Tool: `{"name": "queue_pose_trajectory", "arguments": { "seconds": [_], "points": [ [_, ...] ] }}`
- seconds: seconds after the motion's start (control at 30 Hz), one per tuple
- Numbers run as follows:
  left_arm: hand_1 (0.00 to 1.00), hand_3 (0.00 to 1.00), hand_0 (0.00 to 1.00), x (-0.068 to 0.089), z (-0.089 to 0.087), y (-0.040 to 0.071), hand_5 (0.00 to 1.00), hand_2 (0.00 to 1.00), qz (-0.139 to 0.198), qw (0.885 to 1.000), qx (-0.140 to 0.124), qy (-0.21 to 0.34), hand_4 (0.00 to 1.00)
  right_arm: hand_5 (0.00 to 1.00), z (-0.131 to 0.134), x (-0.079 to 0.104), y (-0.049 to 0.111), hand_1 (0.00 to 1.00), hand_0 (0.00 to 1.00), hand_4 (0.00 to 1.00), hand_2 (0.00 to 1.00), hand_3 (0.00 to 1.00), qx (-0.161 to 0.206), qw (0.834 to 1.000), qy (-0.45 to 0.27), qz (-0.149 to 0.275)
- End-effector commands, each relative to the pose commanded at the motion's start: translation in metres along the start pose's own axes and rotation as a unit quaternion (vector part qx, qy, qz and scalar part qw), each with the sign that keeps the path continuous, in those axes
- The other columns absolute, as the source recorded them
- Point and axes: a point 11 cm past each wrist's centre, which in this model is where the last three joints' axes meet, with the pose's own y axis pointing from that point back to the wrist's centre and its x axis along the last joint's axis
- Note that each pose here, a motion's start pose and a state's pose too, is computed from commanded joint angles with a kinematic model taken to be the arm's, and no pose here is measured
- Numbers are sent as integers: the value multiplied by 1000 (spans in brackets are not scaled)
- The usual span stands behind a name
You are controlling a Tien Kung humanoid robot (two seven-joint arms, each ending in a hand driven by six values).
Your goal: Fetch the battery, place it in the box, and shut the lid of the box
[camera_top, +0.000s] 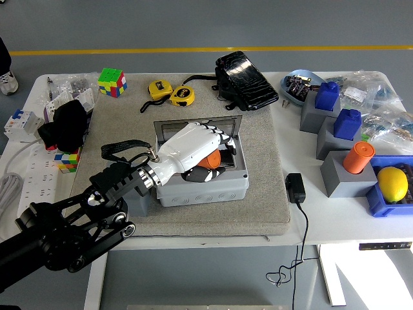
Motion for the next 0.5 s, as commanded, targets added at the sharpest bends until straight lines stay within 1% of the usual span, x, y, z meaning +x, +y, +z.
{"name": "queue_pose_trajectory", "arguments": {
  "seconds": [0.1, 0.13, 0.23, 0.33, 0.37, 0.5],
  "points": [
    [690, 640, 418, 0, 1, 0, 75, 756, -1, 1000, -2, 5, 794, 998, 0, 1, 0, 831, 847, 998, 789, 817, -1, 1000, 0, 0],
    [738, 792, 489, 0, 1, 0, 165, 799, -1, 1000, -2, 6, 855, 998, 1, 1, 0, 829, 847, 998, 789, 818, -1, 1000, 0, 0],
    [738, 792, 489, 4, 2, 1, 165, 799, 12, 1000, -6, 13, 855, 998, 2, 0, 0, 829, 847, 998, 789, 818, -2, 1000, 1, 0],
    [738, 792, 489, 6, 2, 1, 165, 799, 17, 1000, -5, 15, 855, 998, 2, 0, 0, 829, 847, 998, 789, 818, -2, 1000, 1, 0],
    [753, 811, 512, 6, 2, 1, 212, 822, 18, 1000, -5, 15, 878, 998, 2, 0, 0, 829, 846, 998, 788, 817, -1, 1000, 1, -1],
    [753, 811, 512, 9, 3, 2, 212, 822, 24, 1000, -7, 17, 878, 998, 2, 0, 0, 829, 846, 998, 788, 817, -2, 1000, 1, 0]
  ]
}}
